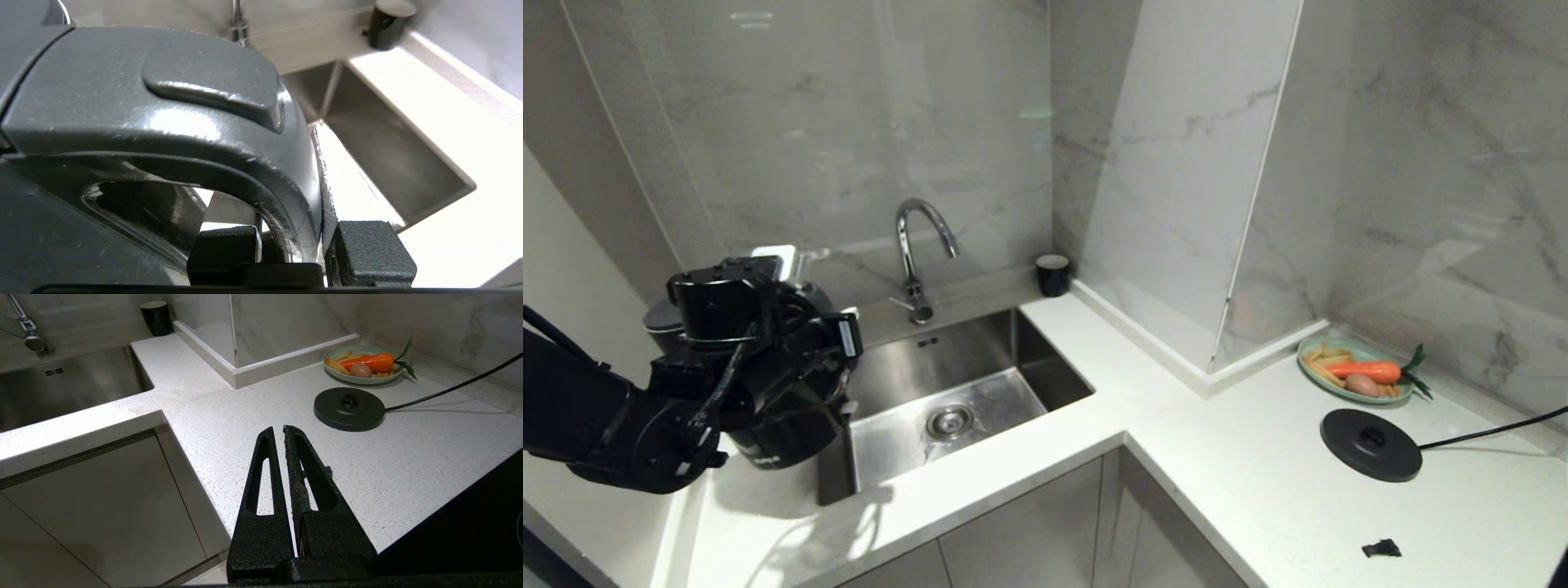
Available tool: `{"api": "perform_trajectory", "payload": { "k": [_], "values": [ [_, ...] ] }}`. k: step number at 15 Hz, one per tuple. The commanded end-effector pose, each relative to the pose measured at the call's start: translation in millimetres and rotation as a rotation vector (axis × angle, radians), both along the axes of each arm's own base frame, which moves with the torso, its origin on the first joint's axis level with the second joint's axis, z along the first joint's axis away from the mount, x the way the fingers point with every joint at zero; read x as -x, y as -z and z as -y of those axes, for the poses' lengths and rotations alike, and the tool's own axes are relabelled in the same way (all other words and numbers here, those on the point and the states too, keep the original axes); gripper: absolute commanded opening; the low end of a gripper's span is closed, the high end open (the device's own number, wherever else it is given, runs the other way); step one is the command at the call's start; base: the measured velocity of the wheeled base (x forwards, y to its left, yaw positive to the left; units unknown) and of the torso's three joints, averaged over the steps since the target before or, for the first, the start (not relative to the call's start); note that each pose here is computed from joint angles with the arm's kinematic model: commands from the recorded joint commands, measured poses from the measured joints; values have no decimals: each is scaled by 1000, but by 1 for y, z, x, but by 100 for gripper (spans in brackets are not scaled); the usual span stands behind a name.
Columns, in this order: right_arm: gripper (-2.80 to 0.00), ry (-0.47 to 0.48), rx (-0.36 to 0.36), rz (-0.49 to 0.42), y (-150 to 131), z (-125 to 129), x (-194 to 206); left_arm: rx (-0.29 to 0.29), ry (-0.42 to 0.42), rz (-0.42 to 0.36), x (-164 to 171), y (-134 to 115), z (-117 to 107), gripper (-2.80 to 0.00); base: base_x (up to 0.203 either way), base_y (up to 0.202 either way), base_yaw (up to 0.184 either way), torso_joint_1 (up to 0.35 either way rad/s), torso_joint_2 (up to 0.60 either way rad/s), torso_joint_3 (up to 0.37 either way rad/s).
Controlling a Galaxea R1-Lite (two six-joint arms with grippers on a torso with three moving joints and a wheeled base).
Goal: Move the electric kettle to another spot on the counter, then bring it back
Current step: Place it on the power base
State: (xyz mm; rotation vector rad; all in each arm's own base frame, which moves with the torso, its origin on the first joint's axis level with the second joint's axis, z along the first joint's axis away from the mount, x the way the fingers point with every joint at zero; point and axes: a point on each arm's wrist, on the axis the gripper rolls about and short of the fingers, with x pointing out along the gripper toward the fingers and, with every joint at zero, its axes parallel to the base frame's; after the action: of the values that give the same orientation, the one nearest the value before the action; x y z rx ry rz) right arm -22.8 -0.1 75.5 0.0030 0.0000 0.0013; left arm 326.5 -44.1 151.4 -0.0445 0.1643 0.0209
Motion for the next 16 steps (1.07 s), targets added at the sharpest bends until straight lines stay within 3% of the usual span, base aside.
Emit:
{"api": "perform_trajectory", "payload": {
  "k": [1,8,16],
  "values": [
    [-280,0,0,2,0,0,0,1,-1,23,4,-6,5,-280,0,0,0,0,0,0],
    [-280,0,0,2,0,0,0,1,1,24,4,-6,6,-280,-1,1,-9,-1,2,0],
    [-280,0,0,2,0,0,0,4,18,32,6,-9,11,-280,2,7,-167,2,3,4]
  ]
}}
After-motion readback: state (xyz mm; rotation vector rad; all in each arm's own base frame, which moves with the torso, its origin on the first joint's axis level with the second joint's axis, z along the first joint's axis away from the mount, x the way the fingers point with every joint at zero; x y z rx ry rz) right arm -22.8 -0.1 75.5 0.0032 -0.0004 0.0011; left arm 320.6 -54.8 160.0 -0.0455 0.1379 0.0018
